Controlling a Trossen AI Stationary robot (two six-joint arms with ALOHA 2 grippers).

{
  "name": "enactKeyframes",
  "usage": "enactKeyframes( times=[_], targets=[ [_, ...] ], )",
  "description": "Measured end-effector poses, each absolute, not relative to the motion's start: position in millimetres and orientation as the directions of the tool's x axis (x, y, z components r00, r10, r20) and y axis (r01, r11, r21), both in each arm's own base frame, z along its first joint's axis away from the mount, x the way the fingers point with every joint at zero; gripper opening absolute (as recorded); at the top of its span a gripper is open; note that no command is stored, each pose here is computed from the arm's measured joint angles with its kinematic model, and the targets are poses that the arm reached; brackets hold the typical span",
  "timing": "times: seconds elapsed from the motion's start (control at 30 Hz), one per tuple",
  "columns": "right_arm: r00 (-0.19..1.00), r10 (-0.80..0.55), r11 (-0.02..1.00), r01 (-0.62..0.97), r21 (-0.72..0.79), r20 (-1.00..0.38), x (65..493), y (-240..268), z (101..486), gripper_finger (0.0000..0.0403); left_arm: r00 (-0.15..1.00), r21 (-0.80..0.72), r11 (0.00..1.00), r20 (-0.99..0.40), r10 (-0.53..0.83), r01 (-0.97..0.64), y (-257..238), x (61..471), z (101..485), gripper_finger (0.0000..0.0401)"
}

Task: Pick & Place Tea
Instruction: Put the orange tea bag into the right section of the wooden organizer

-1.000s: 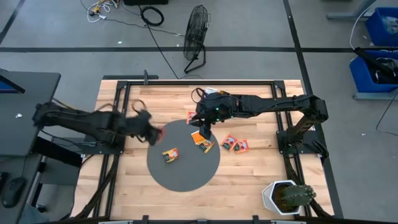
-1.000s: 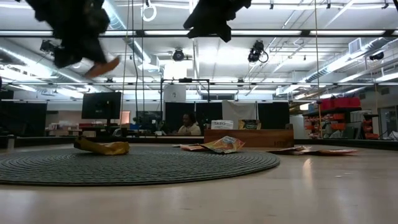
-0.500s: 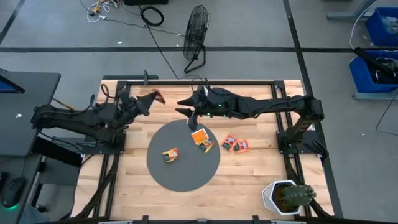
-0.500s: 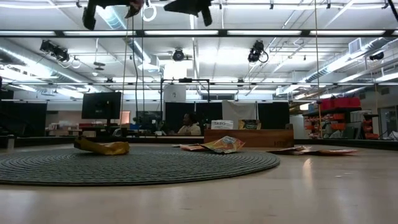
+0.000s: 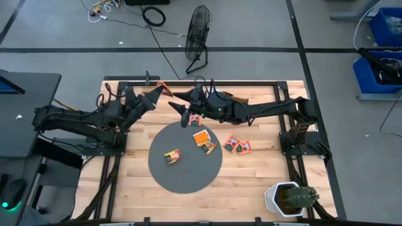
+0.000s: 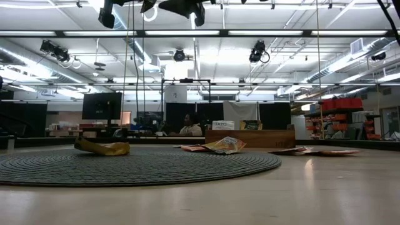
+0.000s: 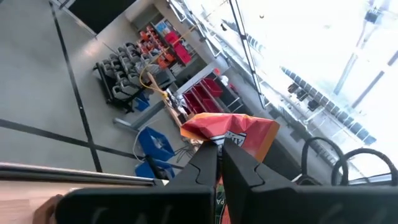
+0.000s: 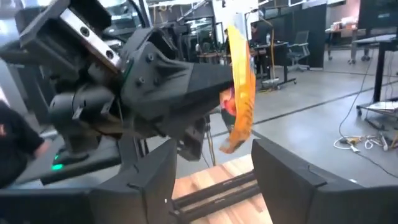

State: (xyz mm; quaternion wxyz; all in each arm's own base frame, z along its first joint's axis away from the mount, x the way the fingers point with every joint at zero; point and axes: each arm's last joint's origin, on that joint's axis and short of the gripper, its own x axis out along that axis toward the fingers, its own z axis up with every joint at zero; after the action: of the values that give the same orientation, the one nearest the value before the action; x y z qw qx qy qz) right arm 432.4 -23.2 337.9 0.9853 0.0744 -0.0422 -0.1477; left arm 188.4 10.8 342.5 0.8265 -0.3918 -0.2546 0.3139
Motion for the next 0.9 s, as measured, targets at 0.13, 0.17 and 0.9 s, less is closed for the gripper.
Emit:
enactKeyframes(
  times=[0.13, 0.17, 0.9],
  targets=[
    [0.946, -0.316, 0.933, 0.297, 0.203, 0.07, 432, -27, 338, 0.0211, 0.679, -0.818, 0.491, 0.179, 0.712, -0.299, 10, 191, 342, 0.0007],
    [0.945, -0.32, 0.93, 0.299, 0.216, 0.068, 432, -28, 338, 0.0209, 0.678, -0.82, 0.491, 0.183, 0.712, -0.295, 10, 192, 342, 0.0008],
    [0.947, -0.308, 0.893, 0.257, 0.37, 0.086, 432, -36, 340, 0.0011, 0.679, -0.832, 0.496, 0.216, 0.702, -0.249, 10, 200, 342, 0.0015]
  ],
)
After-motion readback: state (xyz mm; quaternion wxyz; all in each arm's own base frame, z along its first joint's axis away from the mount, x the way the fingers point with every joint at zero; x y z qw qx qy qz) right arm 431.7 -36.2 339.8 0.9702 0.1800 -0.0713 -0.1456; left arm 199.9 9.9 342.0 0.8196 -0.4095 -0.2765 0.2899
